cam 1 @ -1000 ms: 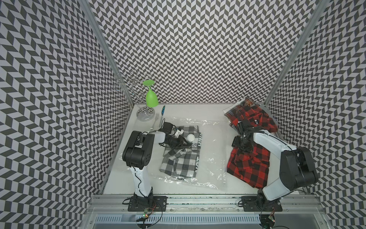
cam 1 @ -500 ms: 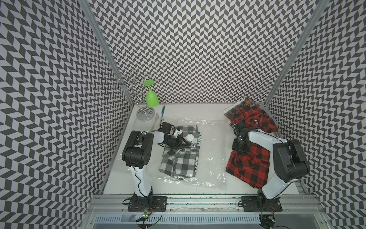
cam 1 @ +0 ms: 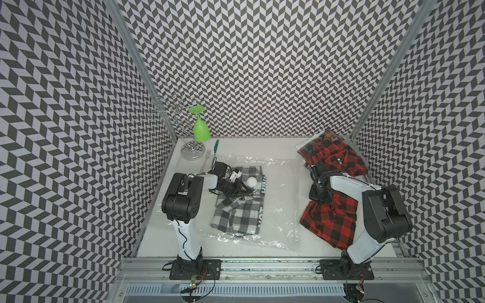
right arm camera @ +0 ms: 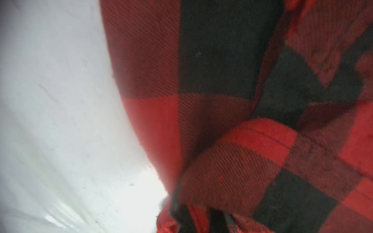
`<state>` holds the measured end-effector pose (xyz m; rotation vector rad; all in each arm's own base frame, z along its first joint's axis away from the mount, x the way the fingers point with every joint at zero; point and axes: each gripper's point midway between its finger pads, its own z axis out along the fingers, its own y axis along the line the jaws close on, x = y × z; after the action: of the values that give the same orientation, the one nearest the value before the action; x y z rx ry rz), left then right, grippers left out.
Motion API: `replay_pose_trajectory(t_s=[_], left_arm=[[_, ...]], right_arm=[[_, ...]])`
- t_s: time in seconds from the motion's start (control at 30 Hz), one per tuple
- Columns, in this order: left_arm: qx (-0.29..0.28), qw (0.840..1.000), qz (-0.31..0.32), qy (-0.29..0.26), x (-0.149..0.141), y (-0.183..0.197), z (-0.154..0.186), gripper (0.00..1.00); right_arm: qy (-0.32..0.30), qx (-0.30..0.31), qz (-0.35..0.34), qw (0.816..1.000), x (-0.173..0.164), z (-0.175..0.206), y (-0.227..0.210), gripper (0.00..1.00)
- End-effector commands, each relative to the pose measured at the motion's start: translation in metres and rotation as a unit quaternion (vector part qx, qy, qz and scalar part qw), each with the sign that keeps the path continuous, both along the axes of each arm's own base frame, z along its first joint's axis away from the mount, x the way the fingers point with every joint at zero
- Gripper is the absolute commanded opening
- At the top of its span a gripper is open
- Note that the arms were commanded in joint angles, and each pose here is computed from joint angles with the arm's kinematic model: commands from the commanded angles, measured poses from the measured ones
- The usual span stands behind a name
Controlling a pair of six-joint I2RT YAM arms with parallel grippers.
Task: Take the shirt out of the vacuum bag
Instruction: Pick up the shirt from the center of the board, then place the shirt at the corner of the board.
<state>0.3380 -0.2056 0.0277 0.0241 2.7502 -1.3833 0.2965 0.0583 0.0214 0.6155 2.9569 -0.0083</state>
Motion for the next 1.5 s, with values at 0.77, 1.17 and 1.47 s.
replay_pose_trajectory(t_s=[0.77,1.17,1.47], left_arm=[[0.143,0.987,0.036,0.067,-0.027,0.048,-0.058,0.36],[0.141,0.987,0.035,0.062,-0.035,0.048,-0.055,0.36],[0.139,0.988,0.03,0.059,-0.037,0.048,-0.053,0.36]], right_arm=[[-0.262,0.072,-0.133,0.953,0.03,0.214,-0.107,0.0],[-0.33,0.057,-0.178,0.925,0.052,0.267,-0.161,0.0],[-0.349,0.091,-0.17,0.917,0.099,0.264,-0.185,0.0]])
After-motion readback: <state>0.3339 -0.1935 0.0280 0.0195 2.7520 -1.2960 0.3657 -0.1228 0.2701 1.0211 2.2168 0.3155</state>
